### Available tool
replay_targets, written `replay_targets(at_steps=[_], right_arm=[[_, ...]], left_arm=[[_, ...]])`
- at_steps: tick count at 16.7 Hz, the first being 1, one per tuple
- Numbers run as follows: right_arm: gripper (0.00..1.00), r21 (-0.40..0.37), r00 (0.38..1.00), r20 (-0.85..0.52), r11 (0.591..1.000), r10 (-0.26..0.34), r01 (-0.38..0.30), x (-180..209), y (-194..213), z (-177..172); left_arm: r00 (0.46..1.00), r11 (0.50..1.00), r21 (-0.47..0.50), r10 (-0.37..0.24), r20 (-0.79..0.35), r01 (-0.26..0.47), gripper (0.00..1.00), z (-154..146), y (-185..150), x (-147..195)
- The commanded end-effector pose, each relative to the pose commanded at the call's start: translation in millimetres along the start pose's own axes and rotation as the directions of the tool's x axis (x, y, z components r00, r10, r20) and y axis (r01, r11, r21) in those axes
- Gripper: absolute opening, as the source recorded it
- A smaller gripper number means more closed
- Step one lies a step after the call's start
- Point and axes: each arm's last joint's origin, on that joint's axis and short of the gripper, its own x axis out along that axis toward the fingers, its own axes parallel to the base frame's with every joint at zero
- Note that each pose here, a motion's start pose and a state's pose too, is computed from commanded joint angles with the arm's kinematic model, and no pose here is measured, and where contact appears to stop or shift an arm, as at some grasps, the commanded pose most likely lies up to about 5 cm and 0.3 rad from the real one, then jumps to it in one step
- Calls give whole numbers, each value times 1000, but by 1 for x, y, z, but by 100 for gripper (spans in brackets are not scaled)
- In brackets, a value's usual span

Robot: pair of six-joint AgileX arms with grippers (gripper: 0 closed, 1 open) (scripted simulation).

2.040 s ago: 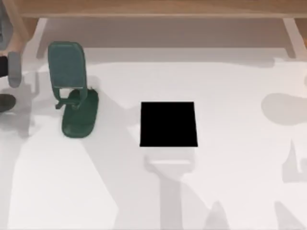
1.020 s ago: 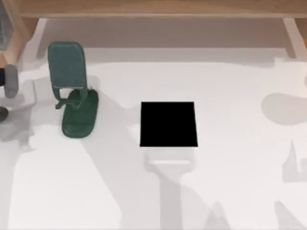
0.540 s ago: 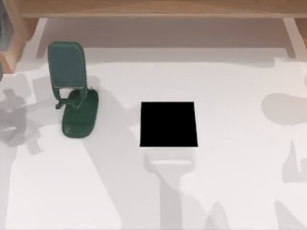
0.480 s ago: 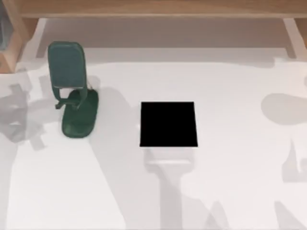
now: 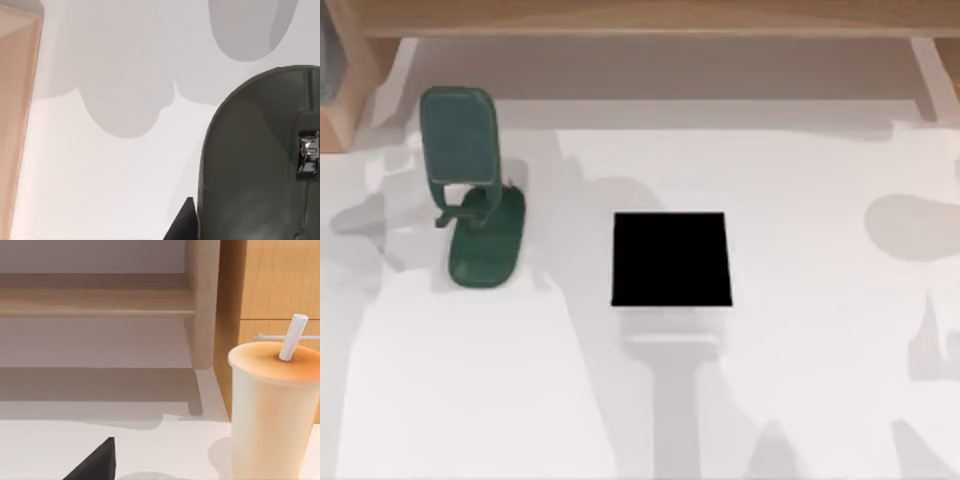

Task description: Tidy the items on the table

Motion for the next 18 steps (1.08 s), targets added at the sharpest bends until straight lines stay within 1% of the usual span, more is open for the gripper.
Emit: replay_targets(at_steps=[4,6,8,10,12,13,15,16,18], right_arm=[[100,0,1000,0,1000,0,0,0,0,0],[100,0,1000,0,1000,0,0,0,0,0],[100,0,1000,0,1000,0,0,0,0,0],[100,0,1000,0,1000,0,0,0,0,0],[100,0,1000,0,1000,0,0,0,0,0],[100,0,1000,0,1000,0,0,0,0,0],[100,0,1000,0,1000,0,0,0,0,0],[100,0,1000,0,1000,0,0,0,0,0],[100,0,1000,0,1000,0,0,0,0,0]], left_arm=[[1000,1000,-4,4,-1,-4,0,-2,0,0],[1000,999,-16,29,9,-29,0,6,-3,-13],[996,995,-48,83,36,-82,0,25,-12,-38],[986,985,-104,149,79,-141,0,51,-25,-69],[969,965,-187,209,135,-182,0,82,-41,-97],[959,953,-238,231,166,-189,0,100,-50,-109],[941,923,-349,253,225,-165,0,136,-67,-124],[935,904,-406,253,250,-136,0,155,-75,-127],[931,852,-521,230,282,-52,0,195,-89,-123]])
